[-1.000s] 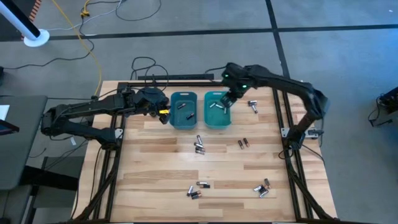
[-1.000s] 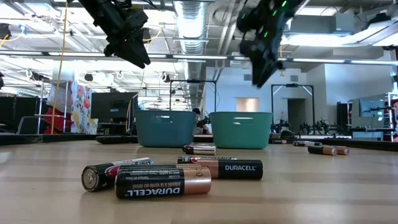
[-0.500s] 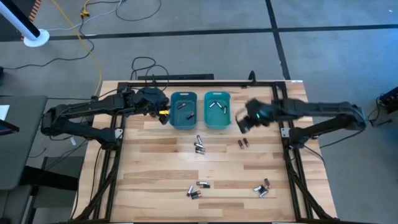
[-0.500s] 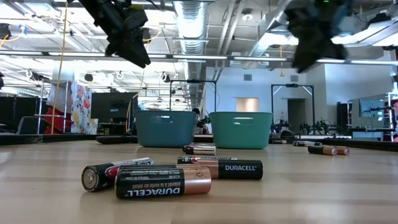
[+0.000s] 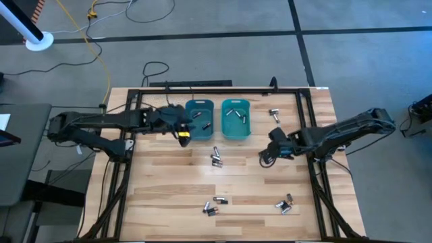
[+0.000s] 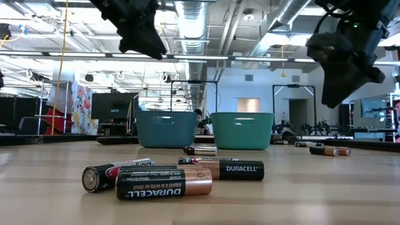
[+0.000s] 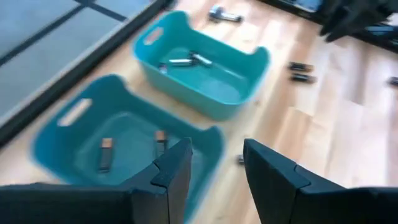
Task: Sort batteries
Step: Put the silver battery into the green bin
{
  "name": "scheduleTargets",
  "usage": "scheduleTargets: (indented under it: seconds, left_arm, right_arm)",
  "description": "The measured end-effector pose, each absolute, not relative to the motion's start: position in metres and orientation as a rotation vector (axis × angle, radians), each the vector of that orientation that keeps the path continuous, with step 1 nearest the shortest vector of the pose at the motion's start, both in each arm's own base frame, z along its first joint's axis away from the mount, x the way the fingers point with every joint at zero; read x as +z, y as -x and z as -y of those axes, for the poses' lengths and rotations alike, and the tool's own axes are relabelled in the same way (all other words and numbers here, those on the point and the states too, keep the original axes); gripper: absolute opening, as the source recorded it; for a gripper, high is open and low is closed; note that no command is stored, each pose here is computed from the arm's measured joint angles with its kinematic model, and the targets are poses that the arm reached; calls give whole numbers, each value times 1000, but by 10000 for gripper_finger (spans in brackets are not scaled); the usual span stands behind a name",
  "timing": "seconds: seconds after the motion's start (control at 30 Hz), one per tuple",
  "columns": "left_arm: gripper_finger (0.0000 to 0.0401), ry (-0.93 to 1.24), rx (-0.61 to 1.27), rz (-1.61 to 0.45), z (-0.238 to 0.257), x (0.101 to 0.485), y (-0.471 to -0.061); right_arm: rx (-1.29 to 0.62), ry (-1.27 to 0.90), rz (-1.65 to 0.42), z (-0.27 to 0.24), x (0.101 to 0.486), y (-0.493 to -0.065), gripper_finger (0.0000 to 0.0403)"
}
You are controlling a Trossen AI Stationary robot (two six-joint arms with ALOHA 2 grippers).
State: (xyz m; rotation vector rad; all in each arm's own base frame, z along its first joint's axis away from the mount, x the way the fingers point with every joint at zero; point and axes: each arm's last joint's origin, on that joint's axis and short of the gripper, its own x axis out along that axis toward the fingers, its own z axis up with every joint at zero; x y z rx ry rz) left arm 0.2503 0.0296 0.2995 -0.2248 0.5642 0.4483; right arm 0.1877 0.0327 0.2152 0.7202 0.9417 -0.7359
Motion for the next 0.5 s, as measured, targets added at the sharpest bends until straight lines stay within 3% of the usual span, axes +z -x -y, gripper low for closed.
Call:
scheduleTargets:
  seconds: [0.5]
  left_arm:
    - [141, 498, 365, -681, 61, 249, -326]
  right_arm:
    - [-556, -574, -1032, -77, 204, -185, 111]
